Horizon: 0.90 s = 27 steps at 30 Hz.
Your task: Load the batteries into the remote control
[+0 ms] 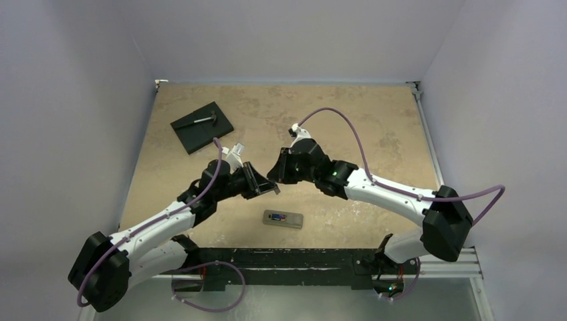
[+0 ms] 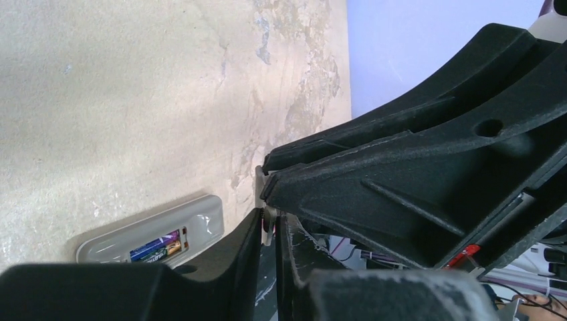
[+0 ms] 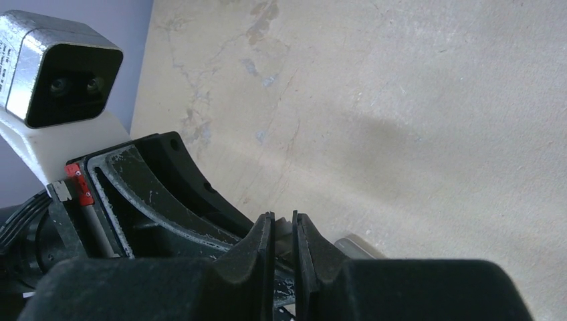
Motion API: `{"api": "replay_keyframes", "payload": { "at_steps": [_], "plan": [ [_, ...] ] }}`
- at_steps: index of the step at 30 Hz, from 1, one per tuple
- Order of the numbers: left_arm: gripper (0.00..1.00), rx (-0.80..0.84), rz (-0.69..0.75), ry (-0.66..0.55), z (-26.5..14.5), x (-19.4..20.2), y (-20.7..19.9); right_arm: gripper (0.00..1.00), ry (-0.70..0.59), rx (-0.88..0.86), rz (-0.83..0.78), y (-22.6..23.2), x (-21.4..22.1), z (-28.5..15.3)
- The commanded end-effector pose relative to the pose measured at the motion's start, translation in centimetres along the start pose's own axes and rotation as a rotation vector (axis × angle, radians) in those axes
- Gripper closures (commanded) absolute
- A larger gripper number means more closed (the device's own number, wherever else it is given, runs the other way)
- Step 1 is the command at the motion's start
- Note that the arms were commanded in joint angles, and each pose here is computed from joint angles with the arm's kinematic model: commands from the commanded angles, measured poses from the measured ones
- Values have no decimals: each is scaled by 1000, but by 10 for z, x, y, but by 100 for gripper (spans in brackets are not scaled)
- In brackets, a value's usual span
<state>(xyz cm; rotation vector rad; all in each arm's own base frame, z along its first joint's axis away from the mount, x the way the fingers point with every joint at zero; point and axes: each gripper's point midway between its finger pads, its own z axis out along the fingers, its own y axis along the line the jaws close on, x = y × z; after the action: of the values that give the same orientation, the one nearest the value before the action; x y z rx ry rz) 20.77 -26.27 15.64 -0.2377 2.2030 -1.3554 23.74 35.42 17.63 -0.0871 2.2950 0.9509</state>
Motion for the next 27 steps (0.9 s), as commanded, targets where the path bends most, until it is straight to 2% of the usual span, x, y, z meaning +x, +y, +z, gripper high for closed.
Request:
{"api": "replay_keyframes", "payload": {
  "at_steps": [1, 4, 8, 12, 16, 20, 27],
  "plan": [
    [89, 22, 4, -27, 3, -3, -3, 90, -59, -42, 23, 11, -14, -10],
    [99, 14, 4, -28, 3, -3, 0, 90, -70, -42, 26, 10, -15, -13],
    [100, 3, 1, -26, 4, -2, 4, 88, -86, -47, 29, 11, -19, -17],
    [100, -1, 8, -22, 3, -1, 4, 74, -90, -80, 31, 18, -20, -25],
    [100, 4, 7, -12, 1, 2, 4, 54, -134, -83, -2, 18, -29, -36],
    [100, 11, -14, 3, -2, 6, 3, 42, -155, -112, -106, 20, -33, -48],
    [100, 16, -105, 40, -6, 12, -3, 39, -93, -306, -472, 36, -11, -69]
  ]
}}
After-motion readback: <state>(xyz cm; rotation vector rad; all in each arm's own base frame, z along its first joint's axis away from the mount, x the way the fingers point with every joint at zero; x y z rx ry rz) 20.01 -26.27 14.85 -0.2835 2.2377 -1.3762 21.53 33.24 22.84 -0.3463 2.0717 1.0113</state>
